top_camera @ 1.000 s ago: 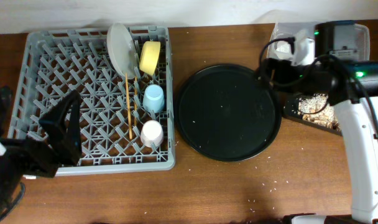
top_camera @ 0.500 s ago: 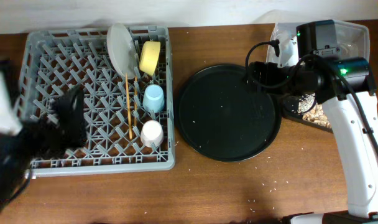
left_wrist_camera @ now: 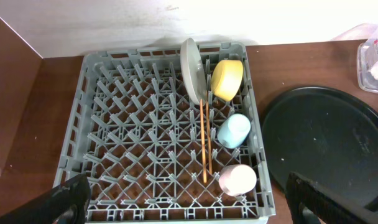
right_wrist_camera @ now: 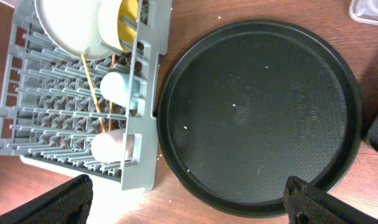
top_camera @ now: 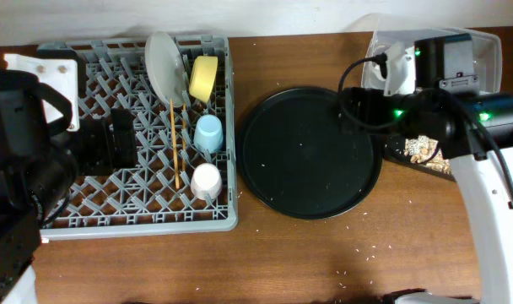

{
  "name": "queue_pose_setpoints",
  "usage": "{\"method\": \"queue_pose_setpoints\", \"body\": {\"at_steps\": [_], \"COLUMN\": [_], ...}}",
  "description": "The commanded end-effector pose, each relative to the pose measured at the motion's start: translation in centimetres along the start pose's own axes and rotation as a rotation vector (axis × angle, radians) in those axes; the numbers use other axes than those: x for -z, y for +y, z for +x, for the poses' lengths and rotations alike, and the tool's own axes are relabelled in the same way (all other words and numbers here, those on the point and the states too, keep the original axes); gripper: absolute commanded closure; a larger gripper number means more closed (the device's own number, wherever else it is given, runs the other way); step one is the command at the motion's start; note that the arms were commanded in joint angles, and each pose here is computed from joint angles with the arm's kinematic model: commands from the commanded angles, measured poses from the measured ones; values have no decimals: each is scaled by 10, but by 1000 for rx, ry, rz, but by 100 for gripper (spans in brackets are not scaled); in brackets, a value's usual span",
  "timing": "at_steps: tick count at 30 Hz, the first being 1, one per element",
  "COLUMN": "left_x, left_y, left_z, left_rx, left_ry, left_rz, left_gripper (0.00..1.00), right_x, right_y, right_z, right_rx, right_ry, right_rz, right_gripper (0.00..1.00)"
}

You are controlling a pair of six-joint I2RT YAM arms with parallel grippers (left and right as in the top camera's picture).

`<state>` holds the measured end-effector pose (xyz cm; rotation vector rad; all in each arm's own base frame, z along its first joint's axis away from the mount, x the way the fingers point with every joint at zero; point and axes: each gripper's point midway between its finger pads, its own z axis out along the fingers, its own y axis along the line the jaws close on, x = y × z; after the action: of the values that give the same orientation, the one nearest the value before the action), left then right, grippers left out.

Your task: Sort waste into correct bins and load items into the dishwasher rack

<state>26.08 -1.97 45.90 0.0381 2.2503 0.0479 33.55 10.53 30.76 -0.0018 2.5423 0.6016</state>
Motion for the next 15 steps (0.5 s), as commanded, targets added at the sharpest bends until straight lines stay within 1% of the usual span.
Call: {"method": "queue_pose_setpoints", "body": {"at_steps": [1, 2, 3, 4, 6, 7, 8, 10, 11, 13, 15], "left_x": [4, 4, 4, 4, 4, 4, 4, 4, 4, 4, 4], "left_y": [4, 4, 4, 4, 4, 4, 4, 4, 4, 4, 4], "left_z": [0, 0, 0, 0, 0, 0, 0, 0, 0, 0, 0], "left_rx": [-10, -10, -10, -10, -10, -10, -10, -10, -10, -10, -10], "left_ry": [-10, -10, -10, -10, -10, -10, -10, -10, -10, -10, -10], "left_rz": [-15, -15, -15, -15, -15, -15, -15, -15, -15, -15, -15], "left_gripper": [1, 1, 1, 1, 1, 1, 1, 1, 1, 1, 1], "right_x": [2, 6, 11, 11, 9, 6, 2, -5, -10, -18, -28], "right_y": [24, 2, -16, -22, -27, -33, -38, -50, -61, -76, -93], "right_z": [31, 34, 41, 38, 21, 21, 26, 41, 56, 80, 104], "right_rx": [86, 138, 146, 159, 272, 296, 304, 329, 333, 332, 326], "right_ry": [32, -6, -67, -122, -375, -544, -611, -717, -779, -834, -857], "right_rz": [-29, 101, 186, 205, 181, 154, 144, 137, 136, 138, 157], "right_gripper": [2, 2, 1, 1, 2, 2, 1, 1, 2, 2, 1]}}
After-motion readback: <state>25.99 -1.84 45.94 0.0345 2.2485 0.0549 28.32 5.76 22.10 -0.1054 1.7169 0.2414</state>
